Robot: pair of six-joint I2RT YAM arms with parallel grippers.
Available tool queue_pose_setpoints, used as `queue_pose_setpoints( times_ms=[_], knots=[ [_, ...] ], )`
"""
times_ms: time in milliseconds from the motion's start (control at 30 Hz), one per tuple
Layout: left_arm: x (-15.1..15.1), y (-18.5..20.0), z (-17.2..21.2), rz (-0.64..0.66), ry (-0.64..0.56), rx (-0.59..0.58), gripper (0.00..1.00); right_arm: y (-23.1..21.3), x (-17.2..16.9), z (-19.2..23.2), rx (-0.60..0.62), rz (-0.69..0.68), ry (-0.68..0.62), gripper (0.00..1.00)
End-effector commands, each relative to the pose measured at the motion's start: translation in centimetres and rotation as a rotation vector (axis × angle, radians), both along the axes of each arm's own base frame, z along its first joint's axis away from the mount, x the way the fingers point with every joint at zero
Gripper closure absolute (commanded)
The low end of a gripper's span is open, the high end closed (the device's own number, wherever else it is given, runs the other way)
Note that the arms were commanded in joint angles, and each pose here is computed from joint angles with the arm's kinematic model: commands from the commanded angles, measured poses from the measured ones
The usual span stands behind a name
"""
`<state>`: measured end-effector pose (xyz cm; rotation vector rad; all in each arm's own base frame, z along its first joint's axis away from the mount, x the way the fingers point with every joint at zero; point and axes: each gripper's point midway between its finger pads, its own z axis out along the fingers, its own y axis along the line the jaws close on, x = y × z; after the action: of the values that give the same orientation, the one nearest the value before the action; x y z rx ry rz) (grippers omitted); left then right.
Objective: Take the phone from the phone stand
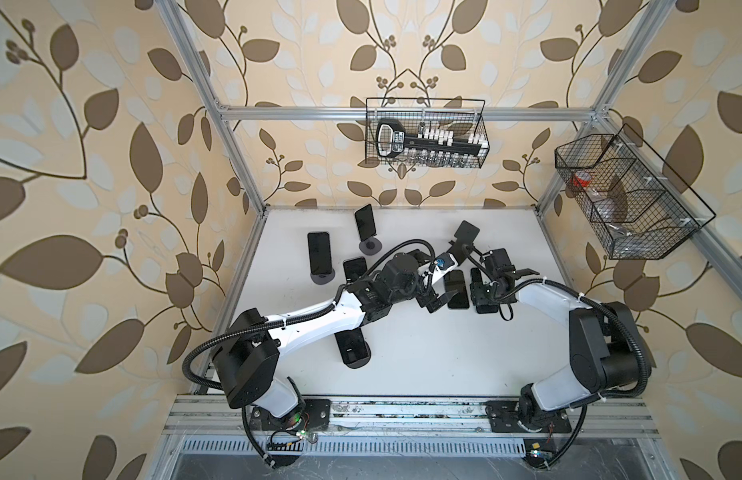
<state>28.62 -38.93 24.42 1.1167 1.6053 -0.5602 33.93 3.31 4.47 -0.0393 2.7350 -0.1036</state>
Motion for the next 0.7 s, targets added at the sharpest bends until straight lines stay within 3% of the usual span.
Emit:
queue_pose_setpoints(
  times_ms=[0,667],
  knots=[
    [-0.7,-0.3,1.9,-0.026,-0.054,-0.037,0.01,0.6,2.2,1.1,0.032,0.008,-0.060,0.48],
    [-0.7,-0.3,1.9,-0.023,-0.057,-0.031,0.01,-0.5,2.6,-0.4,0.045,-0.045,-0.021,0.44]
  ],
)
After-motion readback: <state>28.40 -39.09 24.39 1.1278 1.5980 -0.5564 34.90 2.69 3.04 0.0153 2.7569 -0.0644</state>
